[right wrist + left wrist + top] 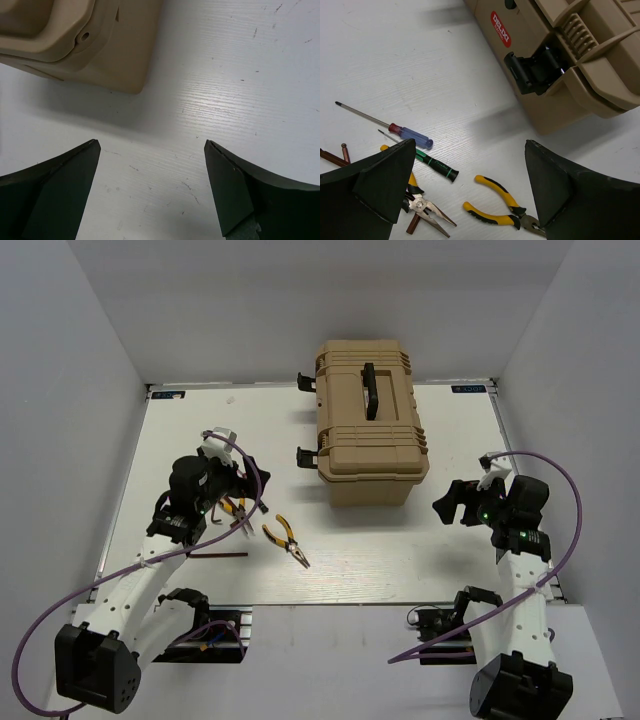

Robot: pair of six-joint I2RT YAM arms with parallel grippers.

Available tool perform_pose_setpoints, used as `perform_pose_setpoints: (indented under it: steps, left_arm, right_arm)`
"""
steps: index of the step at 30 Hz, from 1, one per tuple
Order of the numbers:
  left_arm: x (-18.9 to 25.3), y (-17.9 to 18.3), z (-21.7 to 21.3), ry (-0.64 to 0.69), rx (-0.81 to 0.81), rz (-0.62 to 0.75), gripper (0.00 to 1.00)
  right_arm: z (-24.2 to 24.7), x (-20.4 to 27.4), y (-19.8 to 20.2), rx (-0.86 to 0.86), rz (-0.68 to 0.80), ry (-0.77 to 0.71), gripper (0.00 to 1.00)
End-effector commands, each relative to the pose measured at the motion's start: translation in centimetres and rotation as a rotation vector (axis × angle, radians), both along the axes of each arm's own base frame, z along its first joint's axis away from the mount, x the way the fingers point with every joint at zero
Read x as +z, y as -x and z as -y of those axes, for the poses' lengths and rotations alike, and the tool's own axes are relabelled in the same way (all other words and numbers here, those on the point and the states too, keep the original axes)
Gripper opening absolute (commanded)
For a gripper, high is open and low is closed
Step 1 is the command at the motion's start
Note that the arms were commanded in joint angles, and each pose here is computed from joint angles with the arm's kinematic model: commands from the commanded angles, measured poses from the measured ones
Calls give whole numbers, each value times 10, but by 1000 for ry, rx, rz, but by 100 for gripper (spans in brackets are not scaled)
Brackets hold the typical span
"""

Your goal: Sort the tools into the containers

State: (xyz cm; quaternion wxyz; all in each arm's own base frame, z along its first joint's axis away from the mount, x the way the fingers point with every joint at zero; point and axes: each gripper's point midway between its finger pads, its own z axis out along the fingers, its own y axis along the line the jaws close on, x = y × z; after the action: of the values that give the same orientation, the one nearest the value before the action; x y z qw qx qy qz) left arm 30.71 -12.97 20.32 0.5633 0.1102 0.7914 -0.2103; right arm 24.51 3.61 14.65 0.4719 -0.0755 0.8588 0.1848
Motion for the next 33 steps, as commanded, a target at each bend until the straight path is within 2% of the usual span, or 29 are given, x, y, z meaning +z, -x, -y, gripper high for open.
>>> perform_pose_setpoints:
  steps: [1,6,11,14,15,16,17,18,19,20,21,22,23,24,25,26,28,29,30,31,32,33]
  left_arm:
    - [9,2,1,5,-14,36,100]
    - [9,2,1,5,-14,36,100]
    - [9,2,1,5,-14,36,100]
    - [4,0,-2,14,13,9,100]
    - [6,0,-2,13,13,8,100]
    - [3,-1,-2,21,26,-7,100]
    - [1,0,-2,31,30,-22,100]
    - [3,-2,-2,31,30,-21,100]
    - [0,-2,1,42,25,-40,95]
    - [5,-3,1,53,27,-34,91]
    - [-1,-2,4,51,12,-56,87]
    - [5,-1,8,61,-10,-47,82]
    - [2,-1,10,69,-18,-62,71]
    - [3,0,12,72,-29,-64,63]
    - [0,1,13,73,-39,-74,53]
    - [5,0,15,78,-49,-65,39]
    - [7,0,17,82,-58,-57,35]
    - [7,0,17,82,-58,-57,41]
    - [7,0,17,82,-58,-57,52]
    - [7,0,17,82,-58,-57,65]
    - [7,0,17,82,-58,-57,82]
    - [7,0,17,82,-58,-57,86]
  right_arm:
    - [2,11,-6,6,39,17,90]
    - [-6,15,1,75,68,32,90]
    - [-27,19,25,338,143,110,90]
    - [-27,30,27,332,135,117,90]
    - [-24,39,25,309,140,127,86]
    - [-23,50,26,304,149,134,71]
    - [-23,67,25,297,175,146,61]
    - [-20,74,25,265,167,138,45]
    - [-20,101,22,257,222,151,10]
    - [-24,111,21,241,227,107,2]
    - [-25,115,15,246,215,83,0]
    - [-28,146,10,253,276,78,0]
    - [-33,157,7,264,273,28,3]
    - [-35,151,-9,271,190,-54,8]
    - [-37,170,-16,278,211,-70,12]
    - [-40,189,-24,277,228,-95,17]
    - [-41,195,-58,246,171,-164,34]
    - [-50,201,-74,272,185,-154,38]
    - [-53,212,-82,258,193,-166,42]
    - [-51,211,-101,198,167,-194,47]
    - [-67,227,-115,228,188,-199,50]
    - [-72,230,-122,233,180,-210,50]
